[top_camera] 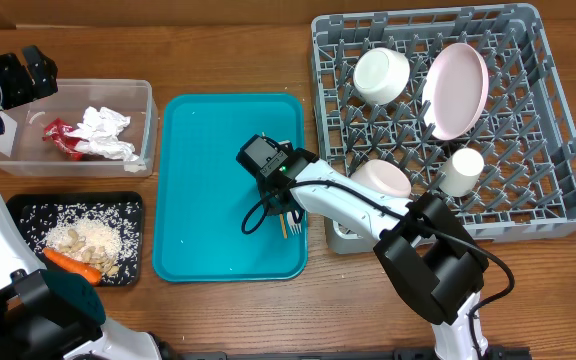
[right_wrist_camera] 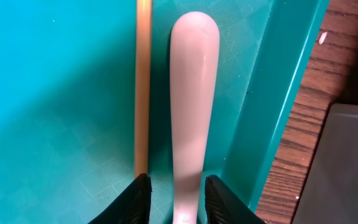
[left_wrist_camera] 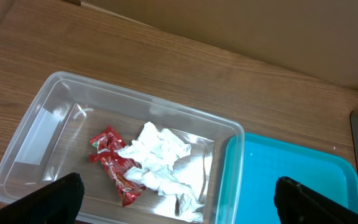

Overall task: Sort waste into correct bins and load items into the dishwasher rack
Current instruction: 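Lower the right gripper onto the fork handle and close it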

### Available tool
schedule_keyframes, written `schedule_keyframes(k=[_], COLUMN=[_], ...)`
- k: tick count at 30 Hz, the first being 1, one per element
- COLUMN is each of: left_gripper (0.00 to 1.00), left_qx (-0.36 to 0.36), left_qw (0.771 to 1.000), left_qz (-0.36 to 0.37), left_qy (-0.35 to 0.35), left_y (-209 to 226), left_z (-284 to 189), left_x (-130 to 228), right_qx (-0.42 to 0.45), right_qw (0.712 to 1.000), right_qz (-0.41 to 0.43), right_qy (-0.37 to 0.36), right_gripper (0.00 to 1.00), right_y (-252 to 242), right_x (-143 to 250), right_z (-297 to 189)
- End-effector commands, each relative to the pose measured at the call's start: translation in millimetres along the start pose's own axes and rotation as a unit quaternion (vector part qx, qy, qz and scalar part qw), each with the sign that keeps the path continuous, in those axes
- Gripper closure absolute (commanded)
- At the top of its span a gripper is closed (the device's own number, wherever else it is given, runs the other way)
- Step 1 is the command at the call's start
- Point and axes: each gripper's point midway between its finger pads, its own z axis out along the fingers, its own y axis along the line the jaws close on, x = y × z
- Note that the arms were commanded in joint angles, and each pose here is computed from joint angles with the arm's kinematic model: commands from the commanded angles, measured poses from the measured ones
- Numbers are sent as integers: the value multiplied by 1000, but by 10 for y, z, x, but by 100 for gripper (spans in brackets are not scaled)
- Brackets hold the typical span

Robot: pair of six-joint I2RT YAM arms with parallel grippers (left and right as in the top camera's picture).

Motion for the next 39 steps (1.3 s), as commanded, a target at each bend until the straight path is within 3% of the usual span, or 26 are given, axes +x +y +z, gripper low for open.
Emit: schedule_keyframes(k=[1,16,22,39], left_gripper=[0,0,0,0], left_qx=[4,4,4,4], left_qw=[1000,1000,1000,1000], left_qz=[-3,-3,-3,-3], left_qy=[-8,-8,-8,-8], left_y=[-35,-35,-34,-35], left_z=[-38,-38,-39,-38], left_x=[-45,-45,-46,-45], right_qx=[9,10,10,13], right_qw=[1000,1000,1000,1000], right_qz=[1,1,1,-1], right_qy=[-1,1,1,8], right_gripper=[68,68,82,85], right_y=[-59,-100,-101,-119], right_x=[-8,121,123,156], right_z=[32,214,214,213])
